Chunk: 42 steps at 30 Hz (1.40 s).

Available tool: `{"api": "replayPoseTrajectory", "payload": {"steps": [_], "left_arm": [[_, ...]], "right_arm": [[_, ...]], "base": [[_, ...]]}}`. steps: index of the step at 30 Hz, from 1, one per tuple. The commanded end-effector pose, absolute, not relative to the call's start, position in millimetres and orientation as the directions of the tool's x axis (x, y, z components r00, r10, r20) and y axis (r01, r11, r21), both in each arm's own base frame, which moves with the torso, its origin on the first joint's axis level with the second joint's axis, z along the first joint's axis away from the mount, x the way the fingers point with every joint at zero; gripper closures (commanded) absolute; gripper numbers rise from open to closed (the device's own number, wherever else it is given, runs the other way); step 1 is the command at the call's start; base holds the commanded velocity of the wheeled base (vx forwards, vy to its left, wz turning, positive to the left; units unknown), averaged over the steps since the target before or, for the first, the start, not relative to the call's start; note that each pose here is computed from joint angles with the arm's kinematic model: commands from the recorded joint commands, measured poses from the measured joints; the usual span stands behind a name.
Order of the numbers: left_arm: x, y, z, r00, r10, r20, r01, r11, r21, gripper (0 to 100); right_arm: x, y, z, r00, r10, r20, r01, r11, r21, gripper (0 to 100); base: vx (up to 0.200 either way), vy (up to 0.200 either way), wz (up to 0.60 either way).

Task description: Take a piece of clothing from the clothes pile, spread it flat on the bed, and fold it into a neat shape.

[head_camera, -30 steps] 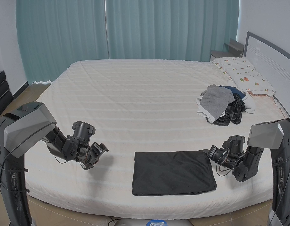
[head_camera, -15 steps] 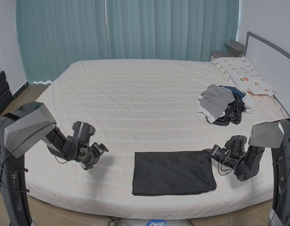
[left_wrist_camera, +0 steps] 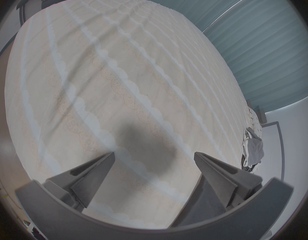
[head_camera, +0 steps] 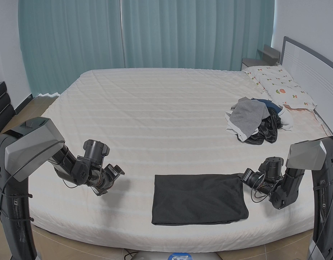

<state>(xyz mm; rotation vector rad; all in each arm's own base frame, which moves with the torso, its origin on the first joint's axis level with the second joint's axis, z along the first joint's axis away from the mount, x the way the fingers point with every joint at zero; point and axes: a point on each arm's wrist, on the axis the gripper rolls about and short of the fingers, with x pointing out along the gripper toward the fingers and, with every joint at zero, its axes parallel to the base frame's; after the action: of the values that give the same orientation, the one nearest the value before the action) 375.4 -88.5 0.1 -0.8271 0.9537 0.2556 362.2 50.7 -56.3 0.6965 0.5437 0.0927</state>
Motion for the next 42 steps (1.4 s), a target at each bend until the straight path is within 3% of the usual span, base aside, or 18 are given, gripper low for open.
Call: {"api": "replayPoseTrajectory", "payload": {"steps": [1,2,12,15,19,31,42], "left_arm": [[375.6,-88.4,0.4,0.577,-0.153,-0.802,-0.534,0.673,-0.512,0],[375.6,-88.4,0.4,0.577,-0.153,-0.802,-0.534,0.673,-0.512,0],[374.4,-90.5,-0.1,0.573,-0.155,-0.805,-0.531,0.678,-0.508,0],[374.4,-90.5,-0.1,0.573,-0.154,-0.805,-0.531,0.678,-0.508,0],[374.0,-91.0,-0.3,0.572,-0.154,-0.806,-0.531,0.679,-0.507,0],[376.2,-91.6,2.8,0.585,-0.161,-0.795,-0.521,0.677,-0.52,0],[380.1,-104.4,8.3,0.598,-0.183,-0.781,-0.492,0.685,-0.537,0]], "right_arm": [[362.0,50.8,-56.5,0.857,0.259,-0.446,0.097,0.769,0.632,100],[360.7,51.1,-58.1,0.853,0.258,-0.453,0.1,0.771,0.629,0],[352.0,41.7,-38.2,0.873,0.239,-0.425,0.105,0.759,0.642,0],[350.7,36.6,-28.9,0.885,0.226,-0.408,0.13,0.721,0.681,0],[350.6,36.6,-30.6,0.883,0.224,-0.412,0.136,0.719,0.682,0],[351.3,36.7,-30.2,0.884,0.224,-0.41,0.135,0.717,0.684,0],[351.3,37.2,-30.2,0.884,0.225,-0.41,0.134,0.718,0.684,0]], "base": [[0.0,0.0,0.0],[0.0,0.0,0.0],[0.0,0.0,0.0],[-0.133,0.0,0.0],[-0.2,0.0,0.0],[0.0,0.0,0.0],[0.0,-0.2,0.0]]}}
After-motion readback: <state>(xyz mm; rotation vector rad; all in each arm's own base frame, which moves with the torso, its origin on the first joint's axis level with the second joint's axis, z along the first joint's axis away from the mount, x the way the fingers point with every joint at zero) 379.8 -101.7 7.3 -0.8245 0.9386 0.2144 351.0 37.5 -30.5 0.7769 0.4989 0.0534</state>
